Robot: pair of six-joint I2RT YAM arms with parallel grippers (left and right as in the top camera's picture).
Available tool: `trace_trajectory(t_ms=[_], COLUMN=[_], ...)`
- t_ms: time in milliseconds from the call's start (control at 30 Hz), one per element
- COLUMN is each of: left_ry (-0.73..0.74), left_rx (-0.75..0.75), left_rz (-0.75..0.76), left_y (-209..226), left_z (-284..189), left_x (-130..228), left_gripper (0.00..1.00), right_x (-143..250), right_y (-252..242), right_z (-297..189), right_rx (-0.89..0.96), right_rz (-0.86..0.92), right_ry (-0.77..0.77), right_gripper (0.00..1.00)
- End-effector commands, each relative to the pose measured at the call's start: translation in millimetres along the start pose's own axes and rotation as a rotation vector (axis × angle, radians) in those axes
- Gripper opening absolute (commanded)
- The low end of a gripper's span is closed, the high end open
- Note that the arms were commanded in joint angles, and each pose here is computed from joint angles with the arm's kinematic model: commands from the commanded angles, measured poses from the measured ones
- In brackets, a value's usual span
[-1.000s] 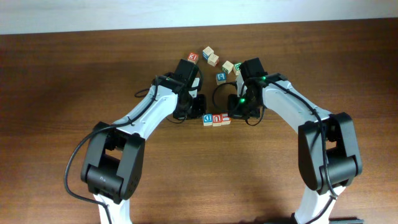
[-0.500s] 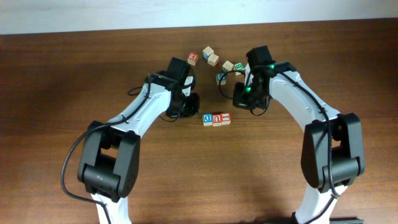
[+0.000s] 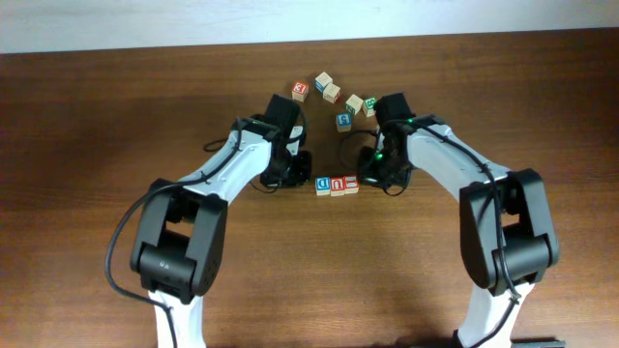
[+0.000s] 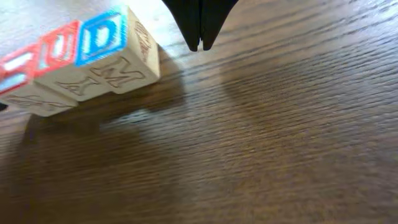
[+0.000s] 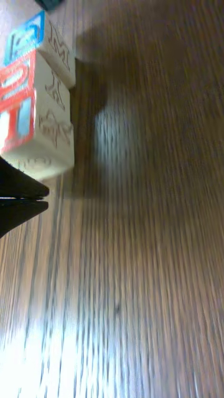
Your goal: Rotate 3 blocks
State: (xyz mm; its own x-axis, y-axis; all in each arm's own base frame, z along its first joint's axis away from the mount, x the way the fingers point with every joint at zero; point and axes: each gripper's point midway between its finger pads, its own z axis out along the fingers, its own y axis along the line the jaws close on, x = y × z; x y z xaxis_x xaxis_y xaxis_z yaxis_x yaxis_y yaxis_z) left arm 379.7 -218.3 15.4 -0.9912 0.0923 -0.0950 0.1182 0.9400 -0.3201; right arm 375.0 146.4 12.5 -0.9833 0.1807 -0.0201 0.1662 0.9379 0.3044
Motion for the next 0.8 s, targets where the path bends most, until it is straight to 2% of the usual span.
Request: trace_trajectory(t_ms=[0, 500, 767], left_ry=[0.002, 0.024, -0.008], left_rx=[0.011, 0.107, 0.067], left_rz=[0.020, 0.105, 0.088], left_y=[-2, -18, -5], left_z=[3, 2, -4], left_x=[-3, 2, -10], left_gripper=[0.00, 0.00, 0.00], right_x=[7, 12, 4], right_y=[10, 30, 37], right_z=[6, 10, 2], right_rx=[0.004, -0.028, -0.044], right_rz=[-0.027, -0.077, -0.105], right_ry=[0.006, 0.004, -0.023], right_gripper=[0.04, 0.04, 0.04])
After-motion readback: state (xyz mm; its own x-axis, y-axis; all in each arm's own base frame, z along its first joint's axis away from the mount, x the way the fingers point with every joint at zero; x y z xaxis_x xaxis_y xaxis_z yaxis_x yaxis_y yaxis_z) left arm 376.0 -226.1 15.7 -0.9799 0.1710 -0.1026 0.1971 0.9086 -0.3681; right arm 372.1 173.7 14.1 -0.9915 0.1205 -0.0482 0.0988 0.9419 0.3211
